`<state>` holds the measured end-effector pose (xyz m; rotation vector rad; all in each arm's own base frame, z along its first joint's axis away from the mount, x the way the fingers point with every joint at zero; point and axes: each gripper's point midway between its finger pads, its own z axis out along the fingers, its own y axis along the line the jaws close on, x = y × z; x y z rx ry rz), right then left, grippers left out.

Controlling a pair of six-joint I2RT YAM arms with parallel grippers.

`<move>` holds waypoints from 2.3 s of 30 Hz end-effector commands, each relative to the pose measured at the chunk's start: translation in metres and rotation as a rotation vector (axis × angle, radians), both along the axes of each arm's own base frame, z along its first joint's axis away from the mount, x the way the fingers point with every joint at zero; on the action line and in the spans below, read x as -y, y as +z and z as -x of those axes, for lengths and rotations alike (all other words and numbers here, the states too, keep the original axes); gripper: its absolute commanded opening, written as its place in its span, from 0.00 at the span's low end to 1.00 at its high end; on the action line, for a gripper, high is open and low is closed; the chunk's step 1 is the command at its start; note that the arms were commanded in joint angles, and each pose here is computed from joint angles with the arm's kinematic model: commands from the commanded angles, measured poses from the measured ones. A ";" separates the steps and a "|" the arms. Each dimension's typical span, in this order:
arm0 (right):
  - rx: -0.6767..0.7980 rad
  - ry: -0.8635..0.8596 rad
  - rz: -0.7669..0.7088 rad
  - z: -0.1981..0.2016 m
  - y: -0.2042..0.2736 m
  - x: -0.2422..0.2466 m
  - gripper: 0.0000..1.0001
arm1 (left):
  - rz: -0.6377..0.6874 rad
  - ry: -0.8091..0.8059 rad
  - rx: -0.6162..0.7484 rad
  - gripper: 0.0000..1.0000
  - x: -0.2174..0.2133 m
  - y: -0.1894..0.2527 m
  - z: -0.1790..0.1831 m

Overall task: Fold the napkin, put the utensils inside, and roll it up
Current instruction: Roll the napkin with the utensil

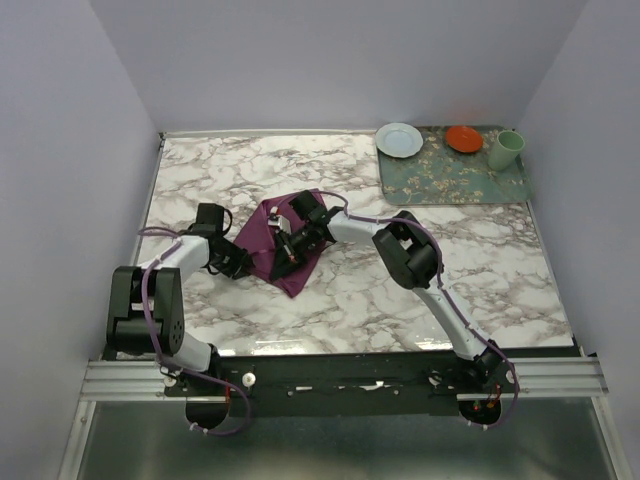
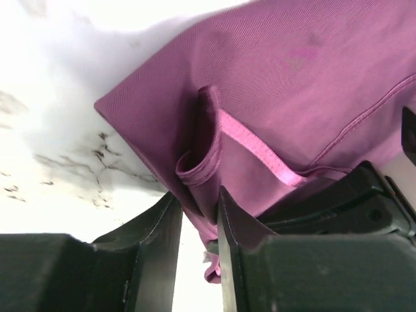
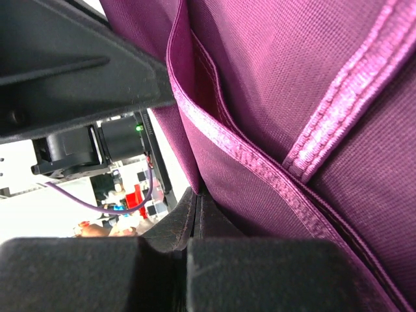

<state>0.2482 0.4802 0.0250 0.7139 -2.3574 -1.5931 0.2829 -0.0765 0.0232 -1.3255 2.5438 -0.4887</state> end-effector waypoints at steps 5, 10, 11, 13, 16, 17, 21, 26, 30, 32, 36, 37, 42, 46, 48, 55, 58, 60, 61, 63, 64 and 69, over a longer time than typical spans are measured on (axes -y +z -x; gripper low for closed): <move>0.000 -0.010 -0.006 0.000 -0.013 -0.001 0.01 | -0.144 -0.118 -0.126 0.10 -0.019 -0.014 0.002; 0.056 -0.014 -0.018 -0.003 -0.001 -0.001 0.01 | -0.118 -0.178 -0.205 0.00 -0.014 -0.030 0.011; 0.066 -0.014 -0.021 -0.003 0.002 -0.001 0.01 | -0.108 -0.178 -0.220 0.00 -0.012 -0.033 0.013; 0.087 -0.012 -0.029 -0.004 0.010 -0.002 0.01 | -0.081 -0.185 -0.245 0.00 -0.007 -0.036 0.017; 0.149 -0.017 0.003 -0.008 0.019 0.002 0.09 | -0.068 -0.198 -0.270 0.00 -0.005 -0.038 0.023; 0.183 -0.024 0.028 -0.011 0.017 0.002 0.13 | -0.073 -0.200 -0.269 0.00 -0.006 -0.038 0.023; 0.317 -0.007 0.054 -0.016 0.038 0.003 0.27 | -0.064 -0.203 -0.284 0.00 -0.004 -0.040 0.026; 0.478 -0.004 0.148 -0.020 0.061 0.008 0.40 | -0.050 -0.198 -0.282 0.00 -0.002 -0.039 0.022; 0.646 0.024 0.194 -0.020 0.068 0.009 0.51 | -0.042 -0.194 -0.273 0.00 0.000 -0.035 0.019; 0.734 0.036 0.230 -0.017 0.063 0.004 0.53 | -0.040 -0.194 -0.272 0.00 0.000 -0.035 0.017; 0.946 0.062 0.298 -0.016 0.052 -0.006 0.65 | -0.024 -0.193 -0.278 0.00 0.003 -0.036 0.017; 0.991 0.054 0.307 -0.017 0.051 -0.010 0.67 | -0.023 -0.193 -0.278 0.00 0.003 -0.035 0.017; 1.169 0.049 0.410 -0.022 0.035 -0.012 0.70 | -0.024 -0.197 -0.266 0.00 0.003 -0.032 0.014; 1.201 0.052 0.442 -0.020 0.022 -0.013 0.70 | -0.019 -0.195 -0.271 0.00 0.004 -0.033 0.014; 1.222 0.043 0.478 -0.022 0.016 -0.010 0.68 | -0.017 -0.196 -0.272 0.00 0.004 -0.033 0.014; 1.225 0.044 0.492 -0.020 0.003 -0.009 0.64 | -0.007 -0.181 -0.271 0.00 0.003 -0.032 0.013; 1.197 0.042 0.472 -0.014 -0.002 -0.010 0.62 | 0.001 -0.175 -0.260 0.00 0.003 -0.029 0.009; 1.183 0.054 0.457 -0.009 -0.006 -0.009 0.62 | 0.001 -0.172 -0.251 0.00 0.002 -0.027 0.006; 1.186 0.047 0.441 -0.008 -0.004 -0.012 0.63 | 0.004 -0.174 -0.249 0.00 0.003 -0.026 0.005; 1.160 0.025 0.445 -0.007 -0.006 -0.012 0.64 | 0.008 -0.168 -0.250 0.00 0.002 -0.026 0.005; 1.156 0.024 0.450 -0.007 -0.008 -0.011 0.64 | 0.004 -0.171 -0.250 0.00 0.002 -0.026 0.006; 1.129 0.026 0.414 0.001 -0.006 -0.014 0.64 | 0.004 -0.167 -0.263 0.00 -0.001 -0.029 0.011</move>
